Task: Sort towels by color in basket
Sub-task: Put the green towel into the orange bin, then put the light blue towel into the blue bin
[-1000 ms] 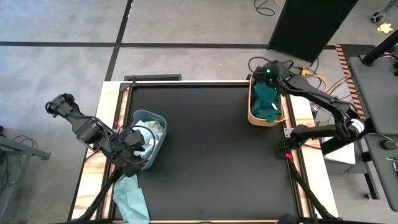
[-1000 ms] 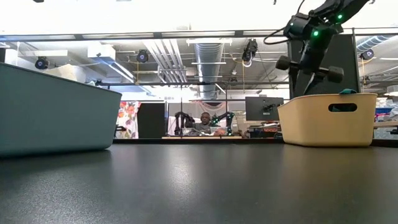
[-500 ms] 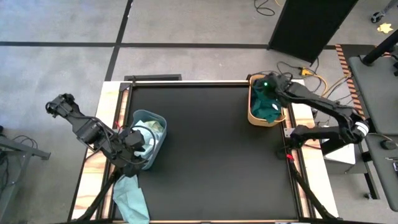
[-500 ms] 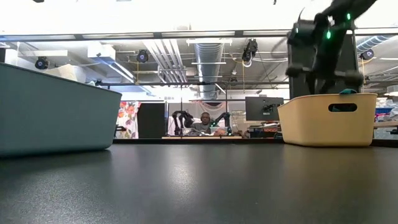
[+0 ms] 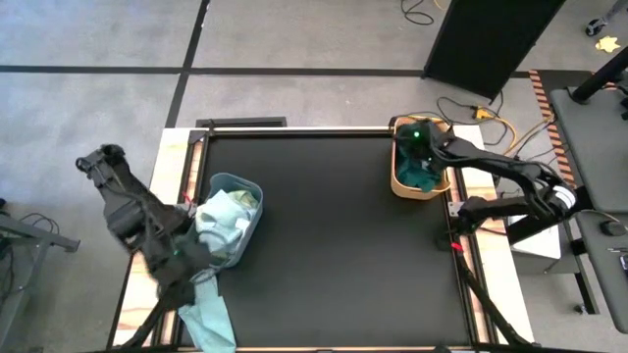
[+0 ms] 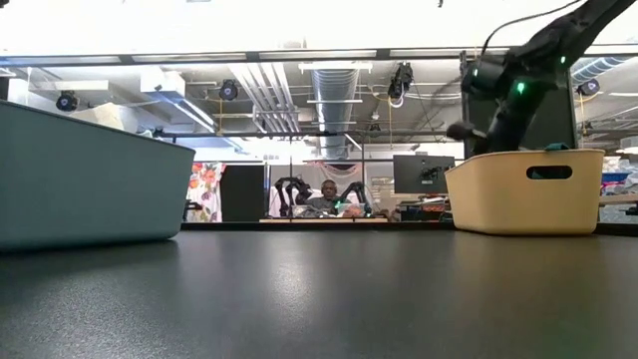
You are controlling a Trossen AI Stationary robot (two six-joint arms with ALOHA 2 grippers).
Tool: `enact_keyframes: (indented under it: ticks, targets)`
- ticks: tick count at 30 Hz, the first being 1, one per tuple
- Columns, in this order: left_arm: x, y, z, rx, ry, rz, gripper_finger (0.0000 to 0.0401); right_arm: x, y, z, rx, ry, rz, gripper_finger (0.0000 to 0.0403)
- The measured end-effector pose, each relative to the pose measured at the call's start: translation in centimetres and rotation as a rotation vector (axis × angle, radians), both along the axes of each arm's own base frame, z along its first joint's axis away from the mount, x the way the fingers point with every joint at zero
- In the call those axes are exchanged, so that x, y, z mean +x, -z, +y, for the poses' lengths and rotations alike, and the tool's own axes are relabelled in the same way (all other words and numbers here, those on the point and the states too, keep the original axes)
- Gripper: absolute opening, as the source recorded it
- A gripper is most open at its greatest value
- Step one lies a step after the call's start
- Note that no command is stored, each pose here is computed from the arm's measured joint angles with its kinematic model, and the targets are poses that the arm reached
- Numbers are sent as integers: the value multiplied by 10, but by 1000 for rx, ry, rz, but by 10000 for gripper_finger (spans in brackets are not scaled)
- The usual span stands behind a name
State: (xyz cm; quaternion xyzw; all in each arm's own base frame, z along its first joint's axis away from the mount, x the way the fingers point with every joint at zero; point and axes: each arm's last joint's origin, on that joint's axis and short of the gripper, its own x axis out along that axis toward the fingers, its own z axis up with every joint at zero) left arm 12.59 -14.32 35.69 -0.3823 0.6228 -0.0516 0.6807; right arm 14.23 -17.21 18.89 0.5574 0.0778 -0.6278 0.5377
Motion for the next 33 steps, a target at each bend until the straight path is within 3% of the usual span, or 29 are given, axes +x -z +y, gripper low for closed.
enact_keyframes:
  ticks: [4, 8, 14, 18, 25, 33]
  targets:
    - [-14, 5, -24, -18, 39, 80, 227, -3, -29, 3, -82, -77, 17, 44]
    - [-26, 18, -55, 27, 130, 132, 227, -5, -60, 5, -228, -195, 56, 95]
    - [-18, 61, -86, 242, 169, 110, 227, -11, -100, 13, -437, -354, 147, 193]
    - [-5, 86, -97, 355, 206, 78, 227, -13, -129, 21, -612, -438, 190, 235]
    - [9, 120, -113, 460, 255, 85, 227, -18, -179, 42, -842, -522, 201, 263]
    - [13, 180, -118, 443, 218, 84, 227, -17, -195, 54, -910, -579, 173, 256]
